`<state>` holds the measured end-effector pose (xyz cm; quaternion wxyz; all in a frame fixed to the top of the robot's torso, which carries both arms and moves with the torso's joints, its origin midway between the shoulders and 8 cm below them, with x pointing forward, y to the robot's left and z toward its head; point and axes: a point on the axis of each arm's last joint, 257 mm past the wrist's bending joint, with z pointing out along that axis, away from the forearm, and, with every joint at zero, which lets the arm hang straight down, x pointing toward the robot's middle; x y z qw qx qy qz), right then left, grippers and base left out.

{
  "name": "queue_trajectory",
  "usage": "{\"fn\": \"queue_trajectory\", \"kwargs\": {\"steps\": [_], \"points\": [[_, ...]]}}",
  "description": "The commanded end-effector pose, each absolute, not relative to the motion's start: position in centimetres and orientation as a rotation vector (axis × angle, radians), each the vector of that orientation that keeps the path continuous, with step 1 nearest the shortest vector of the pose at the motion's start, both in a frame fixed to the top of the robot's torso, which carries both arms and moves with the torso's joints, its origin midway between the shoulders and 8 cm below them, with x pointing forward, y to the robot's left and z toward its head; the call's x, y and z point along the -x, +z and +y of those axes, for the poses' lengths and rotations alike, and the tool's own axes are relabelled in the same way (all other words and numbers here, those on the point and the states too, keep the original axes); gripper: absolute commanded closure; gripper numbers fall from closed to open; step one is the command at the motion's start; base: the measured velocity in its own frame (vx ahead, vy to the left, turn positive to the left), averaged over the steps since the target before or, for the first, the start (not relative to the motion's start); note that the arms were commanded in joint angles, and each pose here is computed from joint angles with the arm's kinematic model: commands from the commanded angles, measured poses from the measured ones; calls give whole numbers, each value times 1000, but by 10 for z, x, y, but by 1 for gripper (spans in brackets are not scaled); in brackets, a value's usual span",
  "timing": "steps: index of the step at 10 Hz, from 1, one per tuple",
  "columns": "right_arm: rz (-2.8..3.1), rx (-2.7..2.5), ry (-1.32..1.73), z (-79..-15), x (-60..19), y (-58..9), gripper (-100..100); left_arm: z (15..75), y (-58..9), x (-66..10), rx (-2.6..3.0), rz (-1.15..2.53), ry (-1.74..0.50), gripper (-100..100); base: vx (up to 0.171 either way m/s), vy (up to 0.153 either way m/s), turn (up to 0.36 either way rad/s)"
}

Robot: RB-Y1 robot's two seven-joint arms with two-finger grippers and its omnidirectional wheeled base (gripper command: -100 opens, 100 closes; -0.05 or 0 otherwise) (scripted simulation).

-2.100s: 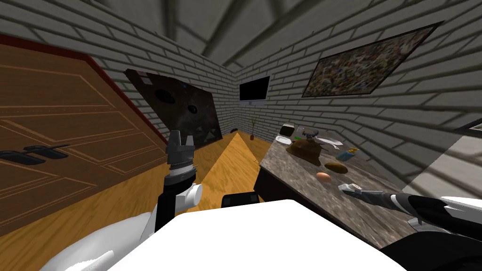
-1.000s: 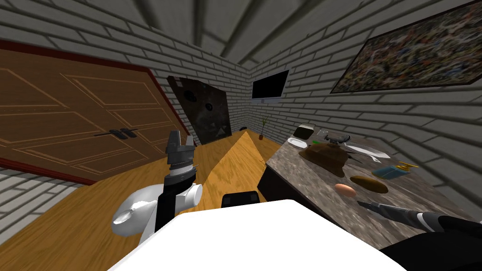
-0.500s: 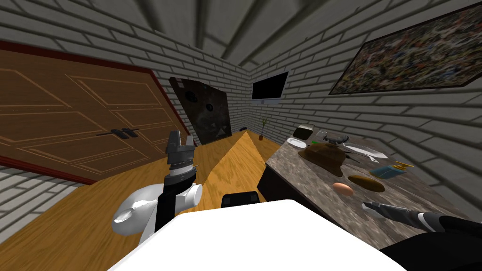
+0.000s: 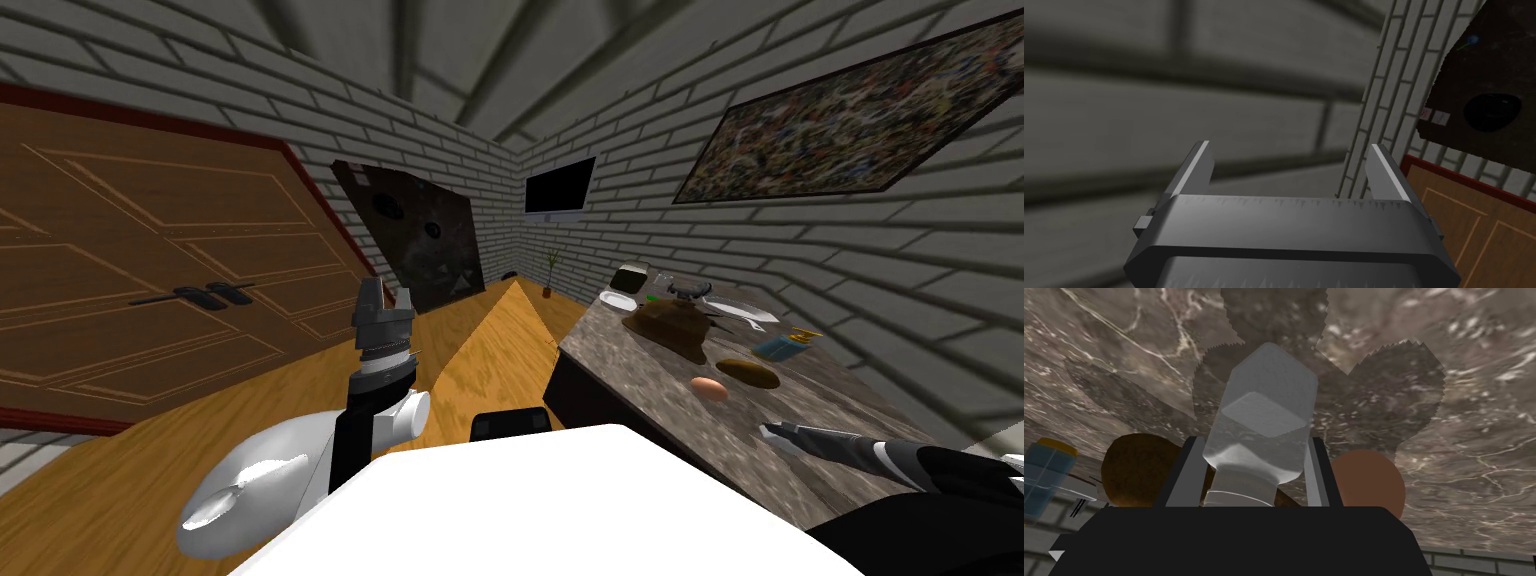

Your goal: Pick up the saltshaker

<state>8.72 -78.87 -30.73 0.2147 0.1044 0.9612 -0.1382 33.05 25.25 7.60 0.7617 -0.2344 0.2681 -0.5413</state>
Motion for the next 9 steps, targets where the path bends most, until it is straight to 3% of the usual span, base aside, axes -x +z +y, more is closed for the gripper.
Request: {"fn": "queue_trajectory", "kwargs": {"steps": [1, 8, 9], "points": [[2666, -247, -372, -783, -99, -305, 100, 252, 76, -330, 510, 583, -1178, 0, 83, -7, -186], [2671, -138, -344, -766, -125, -298, 100, 252, 76, -330, 510, 583, -1178, 0, 56, -2, -138], [2671, -135, -344, -766, -126, -298, 0, 252, 76, -330, 510, 583, -1178, 0, 0, 0, 0]]}}
